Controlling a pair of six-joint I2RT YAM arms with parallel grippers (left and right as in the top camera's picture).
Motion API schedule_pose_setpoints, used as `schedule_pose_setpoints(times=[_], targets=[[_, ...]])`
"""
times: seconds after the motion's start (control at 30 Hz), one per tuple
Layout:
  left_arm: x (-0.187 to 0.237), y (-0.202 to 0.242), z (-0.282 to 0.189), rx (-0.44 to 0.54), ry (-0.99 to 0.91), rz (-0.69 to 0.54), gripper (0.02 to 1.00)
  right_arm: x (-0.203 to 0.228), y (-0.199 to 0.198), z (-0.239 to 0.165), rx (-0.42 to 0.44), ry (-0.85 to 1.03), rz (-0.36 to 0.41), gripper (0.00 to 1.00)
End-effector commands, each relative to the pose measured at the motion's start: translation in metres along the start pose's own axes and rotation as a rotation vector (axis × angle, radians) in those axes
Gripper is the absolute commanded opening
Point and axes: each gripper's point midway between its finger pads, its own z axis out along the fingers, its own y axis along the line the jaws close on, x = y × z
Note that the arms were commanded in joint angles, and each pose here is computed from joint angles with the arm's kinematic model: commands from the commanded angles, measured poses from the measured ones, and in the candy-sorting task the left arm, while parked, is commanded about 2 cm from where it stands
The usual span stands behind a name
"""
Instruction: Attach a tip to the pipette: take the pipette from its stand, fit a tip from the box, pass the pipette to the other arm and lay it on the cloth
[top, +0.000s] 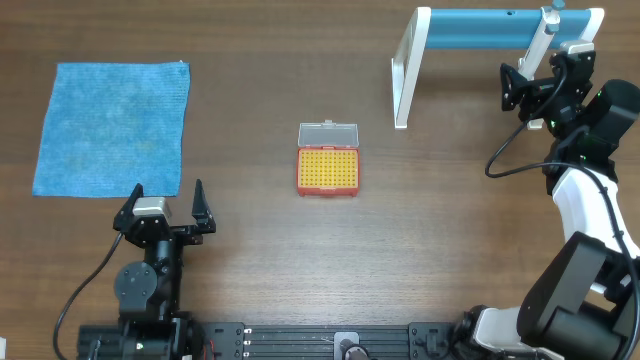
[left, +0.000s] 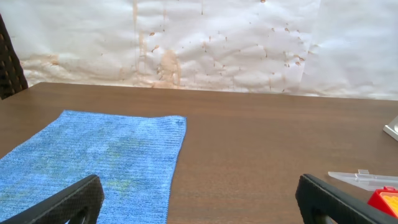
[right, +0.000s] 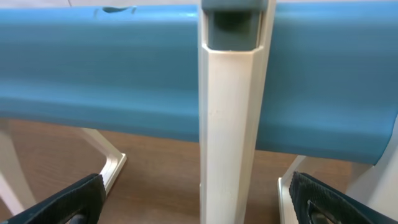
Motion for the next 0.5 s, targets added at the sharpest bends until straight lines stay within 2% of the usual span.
schedule_pose_setpoints(times=[0.03, 0.13, 0.27, 0.5], targets=[[0.001, 0.003, 0.000, -0.018, 0.002, -0.005, 0.996, 0.004, -0.004, 0.008, -0.002, 0.001, 0.019, 0.969], [0.001, 0.003, 0.000, -0.018, 0.002, -0.005, 0.993, 0.001, -0.005, 0.009, 0.000, -0.013, 0.008, 0.958], [0.001, 0.003, 0.000, -0.018, 0.002, -0.005, 0.996, -0.001, -0.014, 0.009, 0.052, -0.019, 0.006, 0.910], [0.001, 0.003, 0.000, -0.018, 0.002, -0.005, 0.998, -0.004, -0.013, 0.011, 0.050, -0.035, 0.001, 0.706]])
